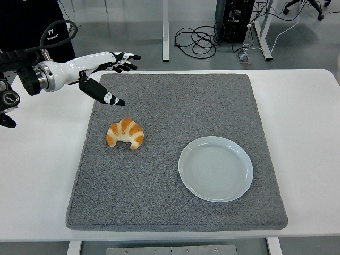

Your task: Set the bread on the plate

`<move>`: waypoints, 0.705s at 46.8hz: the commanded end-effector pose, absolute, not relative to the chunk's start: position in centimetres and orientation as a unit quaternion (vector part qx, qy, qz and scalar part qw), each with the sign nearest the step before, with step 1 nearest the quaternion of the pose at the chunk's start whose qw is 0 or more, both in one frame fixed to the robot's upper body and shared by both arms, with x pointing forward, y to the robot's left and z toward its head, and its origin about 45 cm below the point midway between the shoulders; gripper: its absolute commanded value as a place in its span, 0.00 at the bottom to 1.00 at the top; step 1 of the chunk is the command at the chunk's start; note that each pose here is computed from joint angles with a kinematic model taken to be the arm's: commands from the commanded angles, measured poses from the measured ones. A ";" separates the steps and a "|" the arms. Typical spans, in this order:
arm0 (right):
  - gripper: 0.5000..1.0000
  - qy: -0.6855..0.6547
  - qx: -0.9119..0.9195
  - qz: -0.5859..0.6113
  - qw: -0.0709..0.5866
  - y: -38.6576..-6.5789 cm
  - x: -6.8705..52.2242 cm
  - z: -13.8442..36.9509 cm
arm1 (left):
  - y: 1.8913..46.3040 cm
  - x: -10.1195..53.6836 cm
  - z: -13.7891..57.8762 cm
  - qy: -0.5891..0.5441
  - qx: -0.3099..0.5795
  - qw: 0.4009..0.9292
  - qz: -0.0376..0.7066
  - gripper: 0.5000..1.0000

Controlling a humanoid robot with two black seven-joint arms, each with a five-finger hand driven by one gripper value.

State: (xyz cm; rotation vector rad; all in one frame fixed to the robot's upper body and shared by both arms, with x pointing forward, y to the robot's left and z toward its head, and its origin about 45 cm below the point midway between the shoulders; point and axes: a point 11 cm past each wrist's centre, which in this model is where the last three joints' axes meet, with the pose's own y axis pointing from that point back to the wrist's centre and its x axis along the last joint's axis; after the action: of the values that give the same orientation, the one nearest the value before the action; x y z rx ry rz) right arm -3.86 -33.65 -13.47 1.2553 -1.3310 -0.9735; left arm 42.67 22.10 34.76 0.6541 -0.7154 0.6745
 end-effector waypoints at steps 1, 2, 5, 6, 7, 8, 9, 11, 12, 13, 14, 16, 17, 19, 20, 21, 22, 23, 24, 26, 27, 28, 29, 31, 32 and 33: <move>1.00 -0.552 0.521 -0.404 0.509 -33.6 -3.9 -13.5 | 22.4 42.5 34.0 -0.353 0.322 0.823 0.307 0.79; 1.00 -0.553 0.521 -0.404 0.510 -33.7 -3.9 -13.5 | 22.5 42.4 33.7 -0.356 0.325 0.821 0.305 0.79; 1.00 -0.553 0.521 -0.404 0.510 -33.7 -3.9 -13.5 | 22.8 42.2 32.8 -0.362 0.332 0.817 0.304 0.79; 1.00 -0.552 0.521 -0.404 0.509 -33.6 -3.9 -13.5 | 22.8 42.1 32.4 -0.362 0.333 0.816 0.303 0.79; 1.00 -0.553 0.521 -0.403 0.509 -33.7 -3.8 -13.5 | 23.0 42.0 32.0 -0.362 0.336 0.815 0.302 0.79; 1.00 -0.553 0.521 -0.403 0.509 -33.7 -3.8 -13.5 | 23.0 41.9 31.5 -0.360 0.338 0.816 0.301 0.79; 1.00 -0.553 0.521 -0.403 0.509 -33.7 -3.8 -13.5 | 23.1 41.8 31.0 -0.358 0.341 0.816 0.300 0.79; 1.00 -0.553 0.522 -0.404 0.509 -33.6 -3.8 -13.5 | 23.4 41.4 30.1 -0.358 0.344 0.815 0.298 0.79; 1.00 -0.553 0.522 -0.403 0.509 -33.7 -3.8 -13.5 | 23.5 41.3 29.6 -0.359 0.347 0.814 0.298 0.79; 1.00 -0.553 0.521 -0.403 0.509 -33.7 -3.8 -13.5 | 23.5 41.2 29.1 -0.360 0.348 0.812 0.298 0.79; 1.00 -0.553 0.521 -0.403 0.509 -33.7 -3.8 -13.5 | 23.7 41.0 28.8 -0.363 0.349 0.810 0.300 0.79; 1.00 -0.553 0.522 -0.403 0.509 -33.7 -3.8 -13.5 | 23.8 40.7 27.9 -0.368 0.351 0.807 0.301 0.79; 1.00 -0.553 0.521 -0.403 0.509 -33.7 -3.8 -13.5 | 24.0 40.6 27.5 -0.369 0.352 0.805 0.303 0.79; 1.00 -0.553 0.522 -0.403 0.509 -33.7 -3.8 -13.5 | 23.6 40.3 26.7 -0.370 0.349 0.806 0.302 0.79; 1.00 -0.553 0.521 -0.403 0.509 -33.7 -3.8 -13.5 | 23.3 40.1 26.3 -0.368 0.346 0.809 0.301 0.79; 1.00 -0.553 0.521 -0.403 0.509 -33.7 -3.8 -13.5 | 23.1 40.0 26.0 -0.367 0.344 0.810 0.302 0.79; 1.00 -0.553 0.521 -0.404 0.509 -33.6 -3.8 -13.5 | 23.0 39.9 25.8 -0.365 0.343 0.811 0.303 0.79; 1.00 -0.554 0.521 -0.403 0.509 -33.7 -3.8 -13.5 | 22.9 39.9 25.7 -0.365 0.341 0.810 0.305 0.79; 1.00 -0.554 0.521 -0.403 0.509 -33.7 -3.8 -13.5 | 23.0 39.9 25.5 -0.365 0.341 0.810 0.307 0.79; 1.00 -0.554 0.521 -0.403 0.509 -33.7 -3.8 -13.5 | 22.9 39.8 25.4 -0.364 0.339 0.810 0.311 0.79; 1.00 -0.554 0.521 -0.403 0.509 -33.7 -3.8 -13.5 | 22.8 39.8 25.3 -0.365 0.338 0.809 0.312 0.79; 1.00 -0.554 0.521 -0.404 0.509 -33.7 -3.8 -13.5 | 22.6 39.8 25.2 -0.366 0.336 0.809 0.313 0.79; 1.00 -0.554 0.521 -0.404 0.509 -33.7 -3.8 -13.5 | 22.6 39.8 25.0 -0.366 0.335 0.810 0.314 0.79; 1.00 -0.554 0.521 -0.404 0.509 -33.7 -3.8 -13.5 | 22.5 39.8 24.9 -0.368 0.333 0.808 0.318 0.79; 1.00 -0.554 0.521 -0.403 0.509 -33.7 -3.8 -13.5 | 22.5 39.9 24.8 -0.368 0.332 0.807 0.319 0.79; 1.00 -0.554 0.521 -0.403 0.509 -33.7 -3.8 -13.5 | 22.5 39.9 24.7 -0.369 0.332 0.807 0.321 0.79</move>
State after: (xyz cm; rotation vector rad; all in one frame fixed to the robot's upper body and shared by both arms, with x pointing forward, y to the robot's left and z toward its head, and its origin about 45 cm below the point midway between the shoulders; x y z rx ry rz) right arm -3.75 -33.71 -13.46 1.2552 -1.3339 -0.9719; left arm 39.85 22.52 24.97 0.7118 -0.7859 0.6792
